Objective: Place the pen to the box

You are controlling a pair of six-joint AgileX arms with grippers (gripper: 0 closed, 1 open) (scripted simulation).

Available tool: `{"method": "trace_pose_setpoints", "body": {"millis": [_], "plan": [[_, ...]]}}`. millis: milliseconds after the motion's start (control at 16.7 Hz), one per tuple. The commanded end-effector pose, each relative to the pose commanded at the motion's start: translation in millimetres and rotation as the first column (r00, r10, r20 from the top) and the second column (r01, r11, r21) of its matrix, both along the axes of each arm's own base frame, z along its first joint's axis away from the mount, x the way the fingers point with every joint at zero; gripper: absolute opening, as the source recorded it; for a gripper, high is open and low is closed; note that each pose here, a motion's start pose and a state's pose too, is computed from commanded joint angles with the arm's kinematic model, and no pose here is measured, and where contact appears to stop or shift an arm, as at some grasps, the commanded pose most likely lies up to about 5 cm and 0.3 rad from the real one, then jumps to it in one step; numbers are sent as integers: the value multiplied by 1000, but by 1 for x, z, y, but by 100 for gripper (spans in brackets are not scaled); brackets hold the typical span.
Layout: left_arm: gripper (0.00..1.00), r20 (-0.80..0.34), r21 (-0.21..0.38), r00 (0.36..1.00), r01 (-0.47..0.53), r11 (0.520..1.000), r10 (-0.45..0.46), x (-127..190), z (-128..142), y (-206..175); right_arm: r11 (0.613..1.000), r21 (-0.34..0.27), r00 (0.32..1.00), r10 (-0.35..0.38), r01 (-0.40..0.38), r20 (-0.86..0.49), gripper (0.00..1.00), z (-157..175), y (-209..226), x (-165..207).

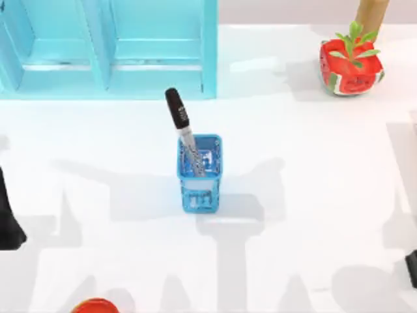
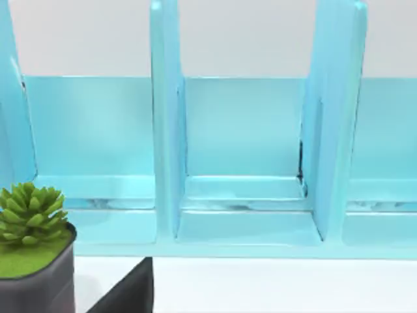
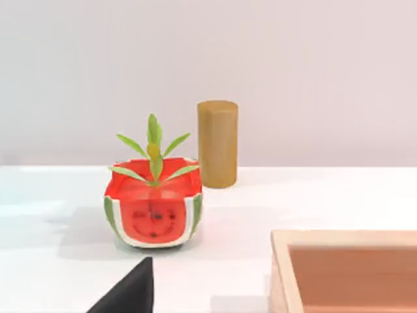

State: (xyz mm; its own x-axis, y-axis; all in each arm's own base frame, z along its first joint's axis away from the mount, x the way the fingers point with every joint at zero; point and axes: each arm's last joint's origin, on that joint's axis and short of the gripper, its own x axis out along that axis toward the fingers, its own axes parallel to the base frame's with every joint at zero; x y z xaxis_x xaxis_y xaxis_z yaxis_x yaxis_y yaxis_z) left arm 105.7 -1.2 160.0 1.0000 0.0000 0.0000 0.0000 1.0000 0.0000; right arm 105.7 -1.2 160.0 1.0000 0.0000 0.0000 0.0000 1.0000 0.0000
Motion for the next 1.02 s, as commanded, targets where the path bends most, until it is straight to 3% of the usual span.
{"method": "trace_pose_setpoints", "body": {"millis": [240, 600, 780, 1020], "plan": [[100, 0, 0, 1000, 0, 1000, 0, 0, 0, 0, 1000, -1, 1000, 27, -27, -7, 100, 5, 2, 1], [100, 0, 0, 1000, 0, 1000, 0, 0, 0, 0, 972, 10, 965, 235, -236, -118, 100, 45, 24, 23], [100, 0, 0, 1000, 0, 1000, 0, 0, 0, 0, 928, 38, 904, 371, -372, -214, 100, 65, 48, 55], [100, 0, 0, 1000, 0, 1000, 0, 0, 0, 0, 839, 93, 775, 533, -537, -340, 100, 70, 99, 111]]}}
